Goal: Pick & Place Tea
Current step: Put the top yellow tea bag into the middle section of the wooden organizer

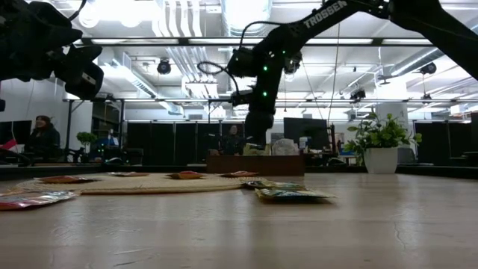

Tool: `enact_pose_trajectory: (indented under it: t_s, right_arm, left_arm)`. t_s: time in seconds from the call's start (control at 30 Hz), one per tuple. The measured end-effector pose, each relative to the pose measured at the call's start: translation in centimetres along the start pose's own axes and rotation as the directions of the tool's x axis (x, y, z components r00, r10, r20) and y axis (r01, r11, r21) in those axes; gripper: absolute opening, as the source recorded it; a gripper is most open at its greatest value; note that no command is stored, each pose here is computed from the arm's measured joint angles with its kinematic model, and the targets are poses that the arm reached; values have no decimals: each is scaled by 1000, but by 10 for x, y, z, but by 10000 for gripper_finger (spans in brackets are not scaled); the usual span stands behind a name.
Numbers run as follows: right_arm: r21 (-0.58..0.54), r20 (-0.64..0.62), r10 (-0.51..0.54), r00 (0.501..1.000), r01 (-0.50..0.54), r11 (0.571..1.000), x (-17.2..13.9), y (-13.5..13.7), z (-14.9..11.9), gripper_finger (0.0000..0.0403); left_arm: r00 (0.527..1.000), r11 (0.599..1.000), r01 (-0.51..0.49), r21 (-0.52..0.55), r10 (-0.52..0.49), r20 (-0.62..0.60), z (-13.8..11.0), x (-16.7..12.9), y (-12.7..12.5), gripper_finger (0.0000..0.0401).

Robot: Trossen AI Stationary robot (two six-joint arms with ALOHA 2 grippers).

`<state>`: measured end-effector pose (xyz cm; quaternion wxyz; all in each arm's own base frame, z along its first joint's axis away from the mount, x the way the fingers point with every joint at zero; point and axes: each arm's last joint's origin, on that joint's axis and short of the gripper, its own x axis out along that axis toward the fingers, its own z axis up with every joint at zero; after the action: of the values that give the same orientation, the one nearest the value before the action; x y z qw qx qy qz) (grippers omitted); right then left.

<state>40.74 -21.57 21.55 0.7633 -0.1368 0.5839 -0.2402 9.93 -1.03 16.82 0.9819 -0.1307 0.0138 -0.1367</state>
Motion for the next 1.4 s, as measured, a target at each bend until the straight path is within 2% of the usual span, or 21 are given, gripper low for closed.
enact_pose_trajectory:
  t_s: [0.17, 0.33, 0.5, 0.67, 0.8, 1.0, 1.27, 1.4]
  right_arm:
    - [0, 51, 1, 999, -2, 1000, -12, -8, 8, 242]
    - [-56, 119, 177, 977, -171, 984, -9, -7, 7, 238]
    - [-86, 74, 216, 974, -209, 974, 6, -5, -6, 233]
    - [-81, 38, 207, 978, -203, 976, 22, -10, -19, 233]
    - [-72, 56, 189, 980, -185, 980, 27, -17, -22, 232]
    - [-154, 70, 178, 982, -166, 974, 29, -20, -22, 231]
    - [-236, 65, 188, 980, -168, 957, 23, 0, -15, 231]
    - [-279, 36, 117, 992, -102, 955, 28, 13, -17, 231]
  left_arm:
    - [1000, 1000, 0, 0, 0, 0, 0, 0, 0, 138]
    - [1000, 1000, 0, 0, 0, 0, 0, 0, 0, 138]
    - [1000, 1000, 0, 0, 0, 0, 0, 0, 0, 138]
    - [1000, 1000, 0, 0, 0, 0, 0, 0, 0, 138]
    - [1000, 1000, 0, 0, 0, 0, 0, 0, 0, 138]
    - [1000, 1000, 0, 0, 0, 0, 0, 0, 0, 138]
    - [1000, 1000, 0, 0, 0, 0, 0, 0, 0, 138]
    - [1000, 1000, 0, 0, 0, 0, 0, 0, 0, 138]
